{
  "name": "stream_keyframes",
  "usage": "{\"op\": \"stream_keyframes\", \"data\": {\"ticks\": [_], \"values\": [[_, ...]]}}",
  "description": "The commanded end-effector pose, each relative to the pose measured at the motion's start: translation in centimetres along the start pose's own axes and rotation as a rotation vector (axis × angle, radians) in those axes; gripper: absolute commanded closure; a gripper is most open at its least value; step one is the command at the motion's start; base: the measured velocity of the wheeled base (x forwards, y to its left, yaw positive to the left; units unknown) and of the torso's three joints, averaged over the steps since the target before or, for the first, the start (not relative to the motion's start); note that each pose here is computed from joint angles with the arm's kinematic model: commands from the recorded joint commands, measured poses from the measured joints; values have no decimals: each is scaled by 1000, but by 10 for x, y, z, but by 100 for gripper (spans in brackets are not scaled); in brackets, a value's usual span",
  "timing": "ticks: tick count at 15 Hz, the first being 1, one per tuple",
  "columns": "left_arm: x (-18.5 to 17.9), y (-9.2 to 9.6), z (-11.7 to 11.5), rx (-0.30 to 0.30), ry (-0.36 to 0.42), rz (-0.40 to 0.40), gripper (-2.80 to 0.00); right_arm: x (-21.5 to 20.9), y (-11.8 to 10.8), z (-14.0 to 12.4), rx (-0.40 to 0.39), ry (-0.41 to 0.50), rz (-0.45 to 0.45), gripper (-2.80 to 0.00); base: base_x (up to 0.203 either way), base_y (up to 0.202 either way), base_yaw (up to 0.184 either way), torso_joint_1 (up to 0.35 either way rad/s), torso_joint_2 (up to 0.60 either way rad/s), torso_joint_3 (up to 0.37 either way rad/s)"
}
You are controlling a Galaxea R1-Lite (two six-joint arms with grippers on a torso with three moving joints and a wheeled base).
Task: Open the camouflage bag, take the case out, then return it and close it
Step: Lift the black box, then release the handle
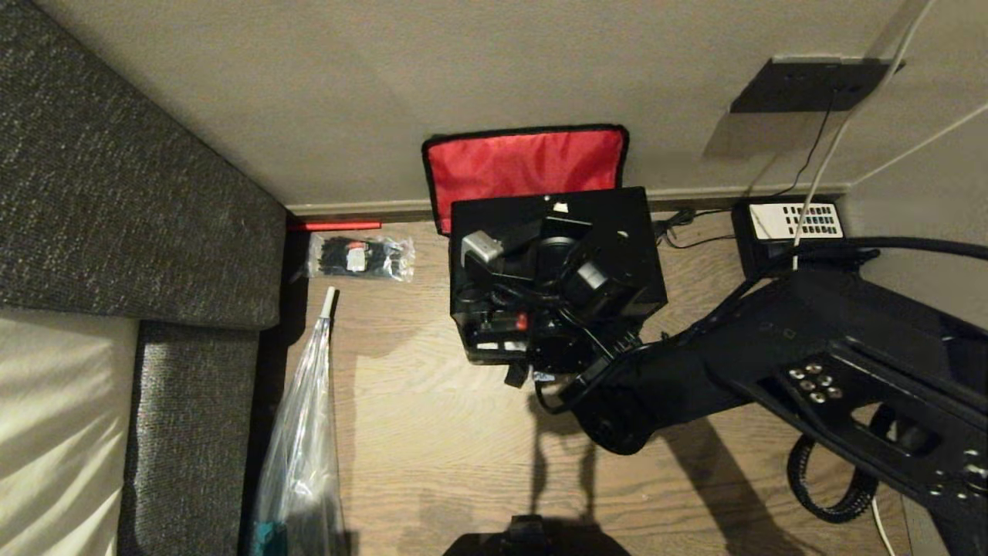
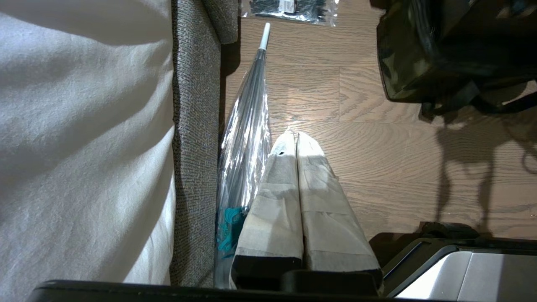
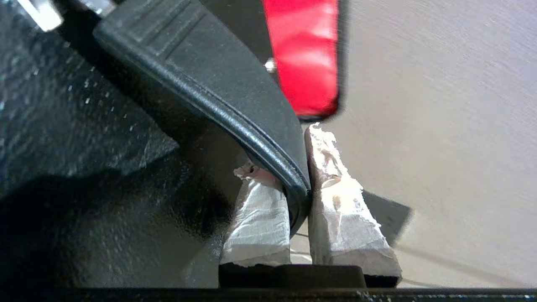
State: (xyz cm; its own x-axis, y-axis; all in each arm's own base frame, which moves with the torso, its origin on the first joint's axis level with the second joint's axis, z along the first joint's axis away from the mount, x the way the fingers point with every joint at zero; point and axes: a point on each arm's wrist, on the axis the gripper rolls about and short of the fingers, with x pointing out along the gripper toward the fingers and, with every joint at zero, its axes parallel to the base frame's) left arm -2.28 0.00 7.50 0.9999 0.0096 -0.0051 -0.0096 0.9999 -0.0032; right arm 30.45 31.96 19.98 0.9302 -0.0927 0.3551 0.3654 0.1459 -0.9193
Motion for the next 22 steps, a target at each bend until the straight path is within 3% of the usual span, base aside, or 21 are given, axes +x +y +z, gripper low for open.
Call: {"op": "stream_keyframes", "data": {"ticks": [1,5,11,17,22], "values": [[0,0,-1,0,3,1,0,-4,-40,-13,15,11,-28,0,0,0,0,0,0,0],[0,0,-1,0,3,1,0,-7,-66,-34,11,54,-29,0,0,0,0,0,0,0],[0,0,-1,0,3,1,0,-6,-95,-98,-34,154,-36,0,0,0,0,0,0,0],[0,0,-1,0,3,1,0,-11,-96,-187,-65,339,-18,0,0,0,0,0,0,0],[0,0,-1,0,3,1,0,-16,-99,-243,-69,496,-41,0,0,0,0,0,0,0]]}}
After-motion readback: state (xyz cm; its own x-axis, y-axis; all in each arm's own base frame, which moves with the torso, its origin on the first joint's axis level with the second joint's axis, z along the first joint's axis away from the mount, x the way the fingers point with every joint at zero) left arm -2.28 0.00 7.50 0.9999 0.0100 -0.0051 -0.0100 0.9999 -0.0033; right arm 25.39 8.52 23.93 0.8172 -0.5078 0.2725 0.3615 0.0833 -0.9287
